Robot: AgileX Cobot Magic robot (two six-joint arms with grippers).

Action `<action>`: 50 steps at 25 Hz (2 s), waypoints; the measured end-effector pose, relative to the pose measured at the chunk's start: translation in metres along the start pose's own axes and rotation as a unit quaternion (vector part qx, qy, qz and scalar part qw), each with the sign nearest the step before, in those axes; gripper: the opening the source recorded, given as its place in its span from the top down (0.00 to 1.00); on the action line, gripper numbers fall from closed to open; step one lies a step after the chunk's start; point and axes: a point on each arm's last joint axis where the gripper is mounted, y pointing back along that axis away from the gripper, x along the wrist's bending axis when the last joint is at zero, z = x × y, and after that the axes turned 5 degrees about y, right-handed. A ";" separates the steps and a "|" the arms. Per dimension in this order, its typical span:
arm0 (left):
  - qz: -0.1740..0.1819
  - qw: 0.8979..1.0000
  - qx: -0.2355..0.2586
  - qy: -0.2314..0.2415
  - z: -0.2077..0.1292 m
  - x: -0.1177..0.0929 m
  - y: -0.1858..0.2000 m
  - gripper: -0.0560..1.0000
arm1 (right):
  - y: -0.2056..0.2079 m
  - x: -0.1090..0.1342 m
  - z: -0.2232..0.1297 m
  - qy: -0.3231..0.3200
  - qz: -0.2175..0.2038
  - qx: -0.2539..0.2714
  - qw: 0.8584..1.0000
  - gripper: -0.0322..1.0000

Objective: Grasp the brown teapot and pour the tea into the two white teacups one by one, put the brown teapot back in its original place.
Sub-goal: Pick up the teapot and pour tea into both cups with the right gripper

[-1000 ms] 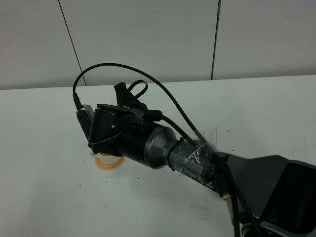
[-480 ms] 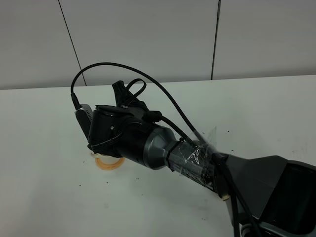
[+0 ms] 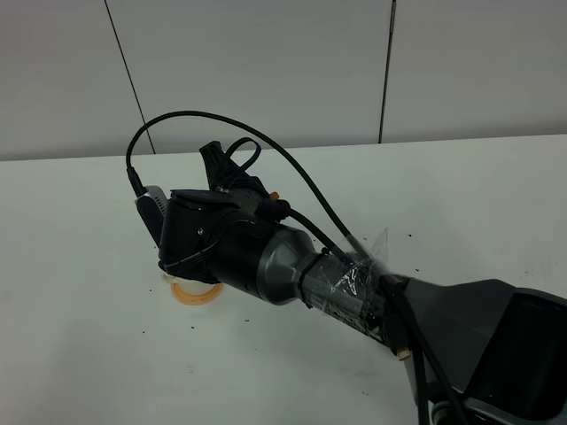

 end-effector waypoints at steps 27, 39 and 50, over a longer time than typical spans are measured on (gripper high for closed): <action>0.000 1.000 0.000 0.000 0.000 0.000 0.000 0.72 | 0.007 -0.004 0.006 0.038 -0.032 0.007 0.999 0.88; 0.000 1.000 0.000 0.000 0.000 0.000 0.000 0.72 | 0.005 -0.004 0.007 0.065 -0.036 0.014 0.997 0.88; 0.000 1.000 0.000 0.000 0.000 0.000 0.000 0.72 | -0.005 0.001 0.015 0.094 -0.041 0.028 0.994 0.88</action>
